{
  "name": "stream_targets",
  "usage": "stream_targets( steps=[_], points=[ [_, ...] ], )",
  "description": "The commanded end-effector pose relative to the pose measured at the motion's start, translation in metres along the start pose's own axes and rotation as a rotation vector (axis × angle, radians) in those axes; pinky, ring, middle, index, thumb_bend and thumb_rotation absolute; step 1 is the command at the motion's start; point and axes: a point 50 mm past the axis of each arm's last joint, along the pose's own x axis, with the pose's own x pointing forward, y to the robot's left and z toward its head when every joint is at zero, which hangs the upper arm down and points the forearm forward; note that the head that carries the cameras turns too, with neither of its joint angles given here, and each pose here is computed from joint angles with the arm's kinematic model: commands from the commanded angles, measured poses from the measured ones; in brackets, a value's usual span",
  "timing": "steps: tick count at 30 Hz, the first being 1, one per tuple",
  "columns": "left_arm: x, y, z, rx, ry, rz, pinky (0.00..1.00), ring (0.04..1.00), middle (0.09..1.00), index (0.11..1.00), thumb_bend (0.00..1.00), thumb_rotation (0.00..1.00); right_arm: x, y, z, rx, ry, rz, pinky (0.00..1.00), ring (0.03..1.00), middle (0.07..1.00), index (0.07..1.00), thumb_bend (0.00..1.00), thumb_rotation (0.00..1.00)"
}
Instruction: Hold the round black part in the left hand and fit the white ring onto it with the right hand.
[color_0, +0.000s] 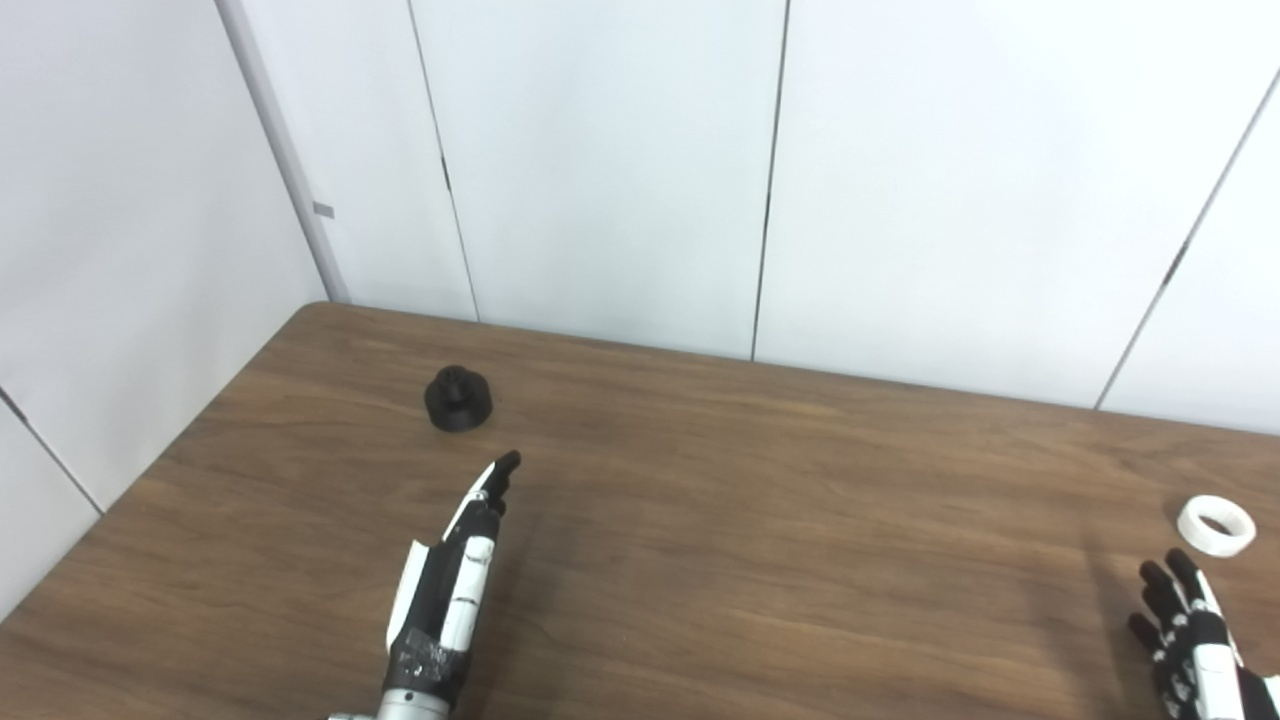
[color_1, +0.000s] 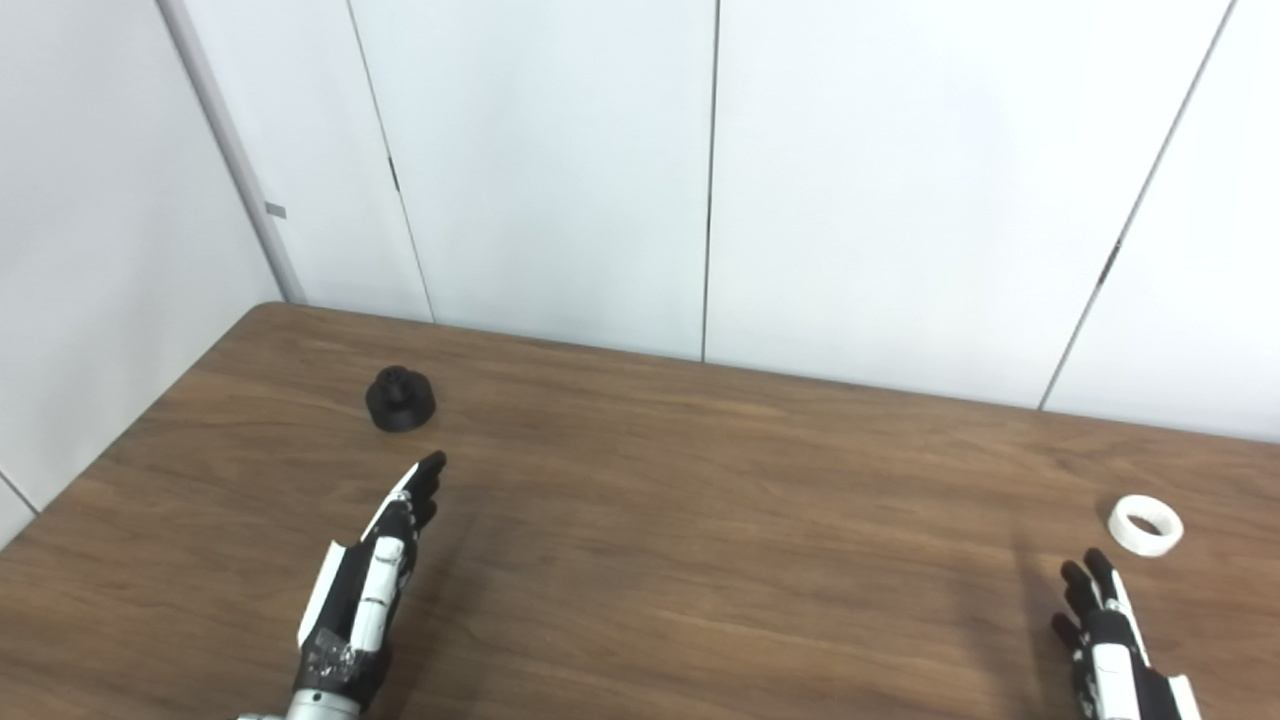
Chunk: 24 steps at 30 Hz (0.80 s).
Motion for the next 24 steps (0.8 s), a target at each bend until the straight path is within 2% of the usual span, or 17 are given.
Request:
stream_targets(
  steps=[1, 4, 7, 10, 11, 16, 18, 21, 24],
  points=[
    [-0.017, -0.021, -0.02, -0.046, 0.069, 0.025, 1.0, 1.0, 0.97, 0.937, 0.52, 0.91, 0.0, -0.003, 0.002, -0.006, -0.014, -0.001, 1.0, 0.985, 0.964, 0.998, 0.57, 1.0],
    [-0.018, -0.021, -0.019, -0.04, 0.076, 0.026, 1.0, 1.0, 0.971, 0.939, 0.56, 0.87, 0.001, -0.003, 0.002, -0.003, -0.008, 0.001, 1.0, 0.98, 0.962, 0.993, 0.58, 1.0],
    [-0.018, -0.021, -0.015, -0.003, 0.069, 0.025, 1.0, 1.0, 0.967, 0.936, 0.54, 0.83, 0.001, -0.003, 0.004, 0.005, -0.01, 0.01, 1.0, 0.991, 0.965, 0.998, 0.56, 1.0],
    [-0.016, -0.019, -0.009, 0.074, 0.043, 0.05, 1.0, 0.981, 0.944, 0.923, 0.58, 0.72, 0.001, -0.003, 0.006, 0.003, -0.01, 0.011, 1.0, 0.992, 0.964, 0.998, 0.56, 1.0],
    [-0.015, -0.017, -0.005, 0.114, 0.043, 0.061, 1.0, 0.981, 0.944, 0.923, 0.58, 0.72, 0.001, -0.003, 0.007, -0.002, -0.007, 0.009, 1.0, 0.992, 0.964, 0.998, 0.56, 1.0],
    [-0.004, -0.007, 0.019, 0.201, 0.019, 0.103, 1.0, 0.959, 0.918, 0.903, 0.76, 0.47, -0.001, 0.0, 0.009, -0.003, 0.004, 0.01, 1.0, 1.0, 0.972, 1.0, 0.55, 1.0],
    [0.007, 0.005, 0.03, 0.253, 0.01, 0.119, 1.0, 0.974, 0.919, 0.898, 0.85, 0.41, -0.001, 0.002, 0.01, -0.004, 0.006, 0.008, 1.0, 1.0, 0.975, 1.0, 0.55, 1.0],
    [0.022, 0.02, 0.043, 0.344, -0.002, 0.137, 1.0, 0.975, 0.918, 0.897, 0.93, 0.38, -0.001, 0.004, 0.011, -0.005, 0.005, 0.005, 1.0, 1.0, 0.972, 1.0, 0.55, 1.0],
    [0.038, 0.037, 0.056, 0.446, 0.004, 0.138, 1.0, 0.982, 0.947, 0.919, 0.92, 0.37, -0.001, 0.006, 0.013, -0.001, 0.007, 0.006, 1.0, 1.0, 0.973, 1.0, 0.56, 1.0]
  ],
)
